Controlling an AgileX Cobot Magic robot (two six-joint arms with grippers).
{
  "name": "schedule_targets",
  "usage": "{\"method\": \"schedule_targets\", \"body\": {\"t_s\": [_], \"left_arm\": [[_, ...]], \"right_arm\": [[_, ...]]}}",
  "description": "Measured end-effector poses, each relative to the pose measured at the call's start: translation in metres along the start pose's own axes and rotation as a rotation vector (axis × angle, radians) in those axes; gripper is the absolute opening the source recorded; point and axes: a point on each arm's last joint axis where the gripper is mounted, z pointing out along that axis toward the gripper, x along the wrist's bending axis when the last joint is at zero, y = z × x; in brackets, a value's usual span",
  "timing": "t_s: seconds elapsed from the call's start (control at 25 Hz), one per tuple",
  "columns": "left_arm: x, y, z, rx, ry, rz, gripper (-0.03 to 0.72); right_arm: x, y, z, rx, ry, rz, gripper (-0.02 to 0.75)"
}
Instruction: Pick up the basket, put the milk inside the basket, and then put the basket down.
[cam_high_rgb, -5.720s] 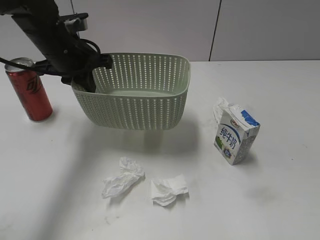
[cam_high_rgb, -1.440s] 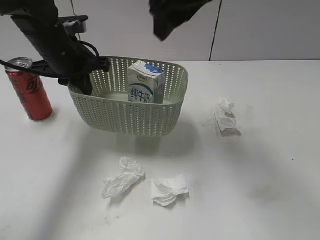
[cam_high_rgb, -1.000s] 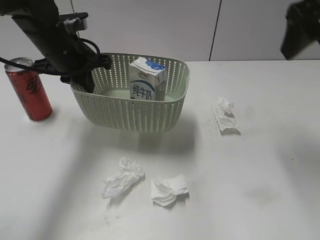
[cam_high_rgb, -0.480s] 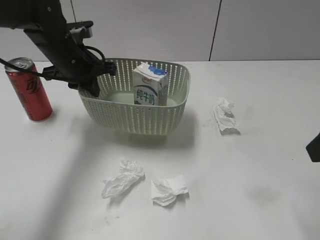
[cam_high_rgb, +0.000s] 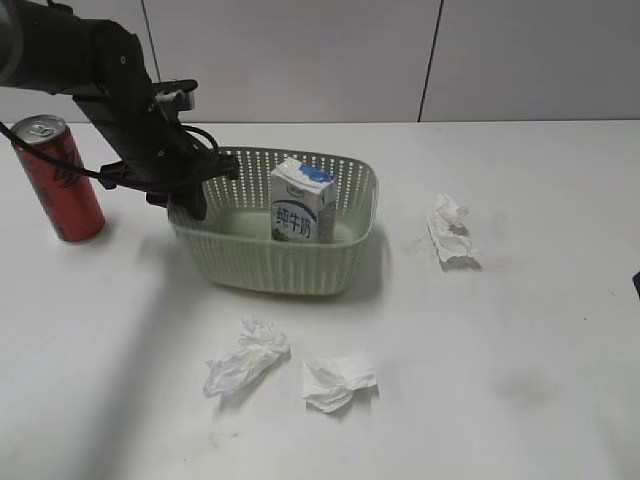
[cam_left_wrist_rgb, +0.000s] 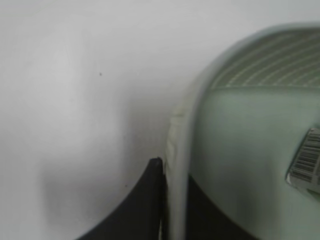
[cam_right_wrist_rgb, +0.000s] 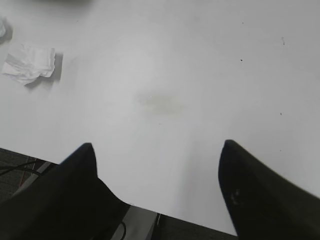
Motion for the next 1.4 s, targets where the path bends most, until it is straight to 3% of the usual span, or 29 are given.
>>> {"method": "schedule_targets", "body": {"t_s": [0.08,0.16,0.28,0.4,0.68,0.92,1.2,1.4], "left_arm": [[0.0,0.0,0.0,-0.001,-0.005,-0.007,0.122],[-0.001,0.0,0.0,0.001,-0.008,-0.01,0.246],[-0.002,0.0,-0.007,0.002,-0.011,-0.01,0.496],[-0.005,0.002,-0.028,-0.022,-0.018,-0.002,0.622],[-0.015,-0.001,-0.122,-0.057,-0.033,0.042,0.641],[-0.02,-0.033,-0.218,-0.111,-0.048,0.082,0.608],[-0.015,-0.09,-0.315,-0.304,-0.049,0.124,0.585],[0.001,-0.157,-0.341,-0.382,-0.031,0.137,0.582]], "right_arm": [[0.0,0.0,0.0,0.0,0.0,0.0,0.574],[0.0,0.0,0.0,0.0,0.001,0.001,0.574],[0.001,0.0,0.0,0.001,0.006,0.005,0.574],[0.001,0.0,0.0,0.001,0.013,0.012,0.574],[0.001,0.0,0.0,0.0,0.015,0.01,0.574],[0.001,-0.001,0.0,0.008,0.015,-0.013,0.574],[0.004,-0.017,-0.011,0.039,0.028,-0.073,0.574],[0.004,-0.054,-0.023,-0.011,0.034,-0.089,0.574]]}}
